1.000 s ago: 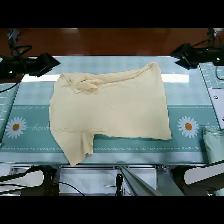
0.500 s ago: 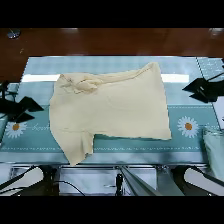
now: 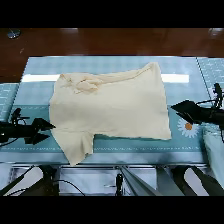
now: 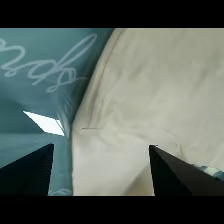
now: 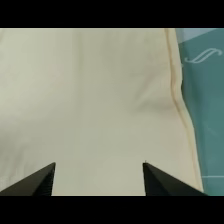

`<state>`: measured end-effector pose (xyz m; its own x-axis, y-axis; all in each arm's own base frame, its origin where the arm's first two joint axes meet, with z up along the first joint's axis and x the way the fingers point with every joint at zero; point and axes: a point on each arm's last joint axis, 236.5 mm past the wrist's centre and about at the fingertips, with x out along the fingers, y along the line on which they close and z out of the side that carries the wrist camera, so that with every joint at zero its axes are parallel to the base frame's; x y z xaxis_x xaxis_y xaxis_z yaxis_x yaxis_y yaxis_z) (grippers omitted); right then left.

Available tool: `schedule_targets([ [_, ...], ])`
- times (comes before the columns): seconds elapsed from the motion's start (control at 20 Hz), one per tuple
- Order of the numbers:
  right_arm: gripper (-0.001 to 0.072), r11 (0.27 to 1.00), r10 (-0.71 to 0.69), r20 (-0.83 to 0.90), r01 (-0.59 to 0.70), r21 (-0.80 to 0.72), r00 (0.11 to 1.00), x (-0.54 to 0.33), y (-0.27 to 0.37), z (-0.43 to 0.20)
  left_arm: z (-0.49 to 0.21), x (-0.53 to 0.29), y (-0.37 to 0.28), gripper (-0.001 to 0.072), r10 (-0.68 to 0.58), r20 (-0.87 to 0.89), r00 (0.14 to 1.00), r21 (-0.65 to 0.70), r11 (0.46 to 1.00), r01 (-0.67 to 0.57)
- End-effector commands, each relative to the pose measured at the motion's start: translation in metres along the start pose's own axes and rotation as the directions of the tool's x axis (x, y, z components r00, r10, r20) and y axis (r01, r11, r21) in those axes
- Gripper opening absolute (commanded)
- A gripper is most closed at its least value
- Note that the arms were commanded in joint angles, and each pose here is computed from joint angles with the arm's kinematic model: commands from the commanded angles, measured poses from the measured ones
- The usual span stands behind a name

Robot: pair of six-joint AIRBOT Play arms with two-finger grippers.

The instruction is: Fold the shirts.

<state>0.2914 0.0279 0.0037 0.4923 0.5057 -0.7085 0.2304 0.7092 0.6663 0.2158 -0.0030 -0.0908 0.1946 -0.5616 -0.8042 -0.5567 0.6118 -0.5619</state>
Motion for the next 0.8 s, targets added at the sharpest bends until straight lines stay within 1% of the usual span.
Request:
schedule_targets([
  [0.0, 0.0631, 0.999, 0.035, 0.016, -0.035, 0.011, 0.999, 0.001, 0.007, -0.002, 0.001, 0.018, -0.009, 0.0706, -0.048, 0.041, 0.998, 0.002, 0.999, 0.048],
  [0.2, 0.0631, 0.999, 0.027, 0.039, -0.028, 0.019, 0.999, -0.001, 0.004, 0.004, 0.007, 0.031, -0.02, 0.0704, -0.014, 0.069, 0.997, 0.087, 0.996, 0.008],
  [0.25, 0.0631, 0.999, 0.015, 0.051, -0.017, 0.034, 0.999, -0.005, -0.003, 0.007, 0.007, 0.032, -0.021, 0.067, -0.011, 0.07, 0.997, 0.096, 0.995, 0.004],
  [0.3, 0.0631, 0.998, -0.008, 0.063, 0.004, 0.063, 0.998, -0.011, -0.015, 0.01, 0.007, 0.032, -0.021, 0.0398, -0.01, 0.07, 0.997, 0.104, 0.995, 0.003],
  [0.35, 0.0631, 0.995, -0.057, 0.064, 0.051, 0.09, 0.996, -0.017, -0.032, 0.01, 0.005, 0.032, -0.022, 0.0039, -0.013, 0.063, 0.998, 0.128, 0.992, 0.004],
  [0.4, 0.0631, 0.985, -0.128, 0.032, 0.123, 0.12, 0.991, -0.024, -0.055, 0.001, 0.003, 0.032, -0.022, 0.0023, -0.015, 0.054, 0.998, 0.151, 0.989, 0.007],
  [0.45, 0.0631, 0.966, -0.212, -0.032, 0.214, 0.144, 0.977, -0.032, -0.079, -0.015, 0.001, 0.033, -0.022, 0.0023, -0.016, 0.047, 0.999, 0.158, 0.987, 0.009],
  [0.55, 0.0631, 0.879, -0.391, -0.203, 0.43, 0.206, 0.897, -0.047, -0.124, -0.058, 0.001, 0.032, -0.023, 0.0023, -0.017, 0.044, 0.999, 0.159, 0.987, 0.01],
  [0.6, 0.063, 0.86, -0.415, -0.255, 0.468, 0.202, 0.873, -0.047, -0.13, -0.072, 0.0, 0.033, -0.023, 0.0023, -0.017, 0.044, 0.999, 0.159, 0.987, 0.01],
  [0.75, 0.063, 0.893, -0.358, -0.344, 0.426, 0.146, 0.868, -0.027, -0.113, -0.098, 0.0, 0.033, -0.023, 0.0023, -0.017, 0.044, 0.999, 0.159, 0.987, 0.01],
])
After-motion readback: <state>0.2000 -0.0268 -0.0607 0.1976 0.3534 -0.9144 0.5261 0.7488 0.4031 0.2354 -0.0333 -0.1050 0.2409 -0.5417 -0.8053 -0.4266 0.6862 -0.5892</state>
